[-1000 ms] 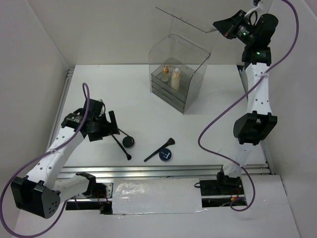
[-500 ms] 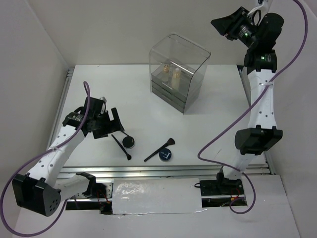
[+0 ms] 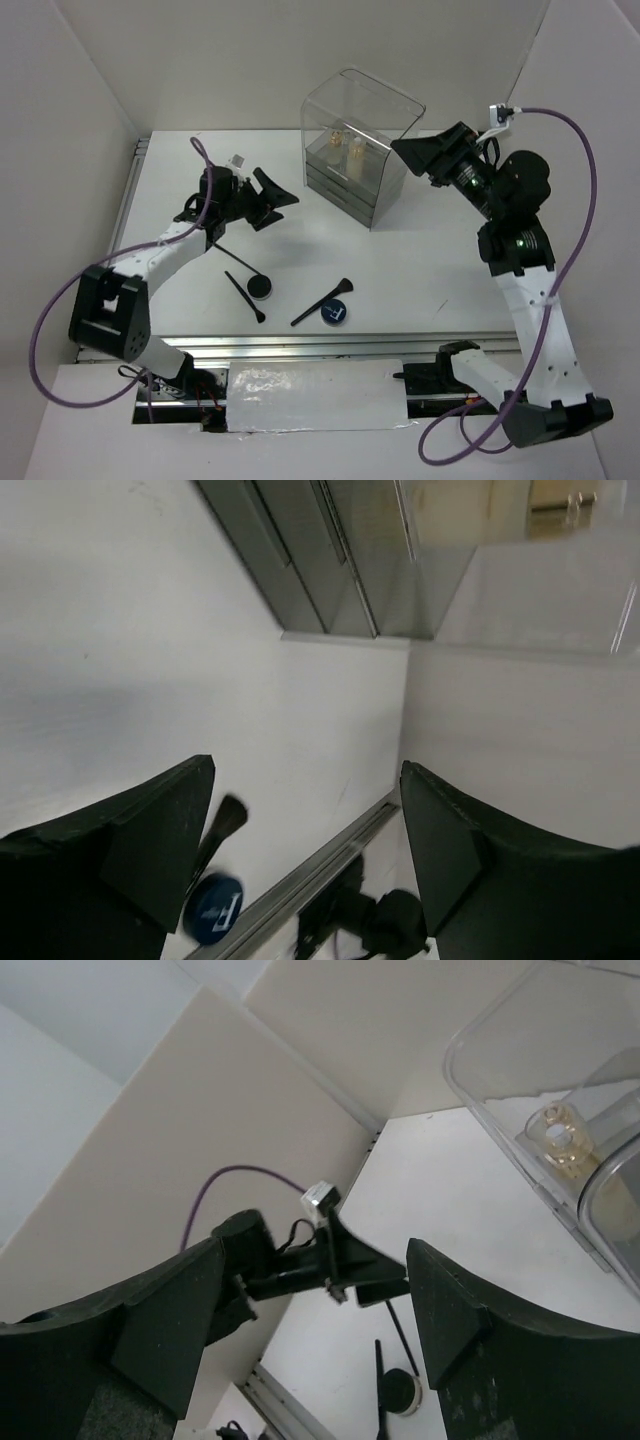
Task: Organize the makeup
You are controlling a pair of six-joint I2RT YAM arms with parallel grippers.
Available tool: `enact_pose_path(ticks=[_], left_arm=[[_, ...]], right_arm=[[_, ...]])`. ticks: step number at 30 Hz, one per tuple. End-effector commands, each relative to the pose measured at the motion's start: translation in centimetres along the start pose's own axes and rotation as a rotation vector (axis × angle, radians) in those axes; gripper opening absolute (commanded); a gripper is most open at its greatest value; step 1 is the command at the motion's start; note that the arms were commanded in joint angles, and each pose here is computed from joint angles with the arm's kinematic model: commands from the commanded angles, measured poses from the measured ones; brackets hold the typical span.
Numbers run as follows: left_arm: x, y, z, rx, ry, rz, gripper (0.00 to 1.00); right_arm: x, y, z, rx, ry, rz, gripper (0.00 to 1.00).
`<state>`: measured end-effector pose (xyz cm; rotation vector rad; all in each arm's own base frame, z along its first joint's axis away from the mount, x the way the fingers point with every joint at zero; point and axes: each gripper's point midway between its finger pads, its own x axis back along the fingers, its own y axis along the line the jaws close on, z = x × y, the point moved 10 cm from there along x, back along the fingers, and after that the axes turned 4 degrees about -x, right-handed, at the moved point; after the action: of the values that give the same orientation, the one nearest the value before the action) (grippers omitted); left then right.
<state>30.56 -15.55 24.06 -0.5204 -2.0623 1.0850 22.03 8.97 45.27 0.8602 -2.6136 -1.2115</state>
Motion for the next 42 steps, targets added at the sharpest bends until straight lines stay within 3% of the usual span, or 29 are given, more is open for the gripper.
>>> enact_pose_path(ticks=[1, 8, 16, 34, 39, 42], left_arm=[[-3.5, -2.8, -1.7, 0.054, -0.062, 0.217, 0.87], [-12.7, -0.8, -1.9, 0.197, -0.043, 0.257, 0.76], [-17.9, 0.2, -3.2, 0.276, -0.091, 0.330, 0.56], [-20.3, 2.4, -3.8, 0.282, -0.104, 0.341, 0.40], [-20.5, 2.5, -3.9, 0.282, -0.115, 0.361, 0.24], [-20.3, 2.5, -3.9, 0.285, -0.120, 0.375, 0.19]], right_arm=[[1.7, 0.6, 0.4, 0.052, -0.087, 0.001, 0.82], [2.5, 1.7, 0.5, 0.099, -0.097, -0.029, 0.81], [1.7, 2.7, 0.7, 0.198, -0.086, -0.008, 0.78], [0.6, 4.0, -0.1, 0.257, -0.102, -0.002, 0.78], [0.4, 4.1, -0.1, 0.254, -0.099, -0.004, 0.78], [0.2, 4.0, -0.1, 0.255, -0.096, -0.003, 0.78]])
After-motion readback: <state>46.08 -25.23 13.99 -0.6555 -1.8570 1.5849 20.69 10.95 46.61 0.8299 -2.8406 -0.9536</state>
